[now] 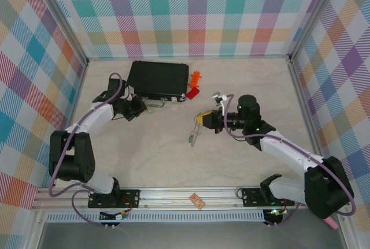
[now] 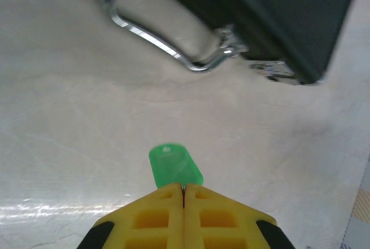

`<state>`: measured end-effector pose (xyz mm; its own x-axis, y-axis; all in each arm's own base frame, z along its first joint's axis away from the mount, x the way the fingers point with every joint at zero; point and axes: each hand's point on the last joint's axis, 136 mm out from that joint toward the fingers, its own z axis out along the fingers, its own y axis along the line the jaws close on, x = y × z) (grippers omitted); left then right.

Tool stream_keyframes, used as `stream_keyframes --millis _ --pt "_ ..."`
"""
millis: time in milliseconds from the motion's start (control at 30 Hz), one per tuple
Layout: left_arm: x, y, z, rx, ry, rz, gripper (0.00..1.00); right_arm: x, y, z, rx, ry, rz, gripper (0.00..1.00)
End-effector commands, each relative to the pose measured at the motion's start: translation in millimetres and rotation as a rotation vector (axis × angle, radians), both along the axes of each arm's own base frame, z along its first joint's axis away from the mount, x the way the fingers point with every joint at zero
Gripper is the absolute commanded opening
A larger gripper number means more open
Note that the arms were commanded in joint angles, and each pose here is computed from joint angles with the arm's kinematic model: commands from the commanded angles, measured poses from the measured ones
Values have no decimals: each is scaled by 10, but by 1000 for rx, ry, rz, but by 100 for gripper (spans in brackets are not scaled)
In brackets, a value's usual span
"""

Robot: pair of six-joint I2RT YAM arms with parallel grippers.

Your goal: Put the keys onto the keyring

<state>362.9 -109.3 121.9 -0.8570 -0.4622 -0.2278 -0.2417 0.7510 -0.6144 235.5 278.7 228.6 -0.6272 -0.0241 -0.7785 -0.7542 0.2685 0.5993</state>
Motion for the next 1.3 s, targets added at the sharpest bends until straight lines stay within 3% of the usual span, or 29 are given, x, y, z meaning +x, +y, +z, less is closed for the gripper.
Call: stream_keyframes --millis 0,133,333,500,900,1100,1267 --pt "-56 -188 251 -22 -135 -111 0 -12 42 115 21 -43 20 0" --pt "-124 -281 422 -4 -199 -173 0 -19 57 102 19 -40 25 0" --pt "-288 -385 385 51 -148 -277 0 -35 70 106 18 -42 31 0" --pt "-428 -310 131 111 24 -287 0 -43 79 91 13 -43 34 0" --pt "-640 3 -122 297 249 -257 0 -37 90 73 9 -36 36 0" --pt "-595 156 -252 403 298 -221 0 -40 95 68 5 -36 37 0" --pt "-591 6 -453 371 329 -242 0 -34 96 65 4 -35 36 0"
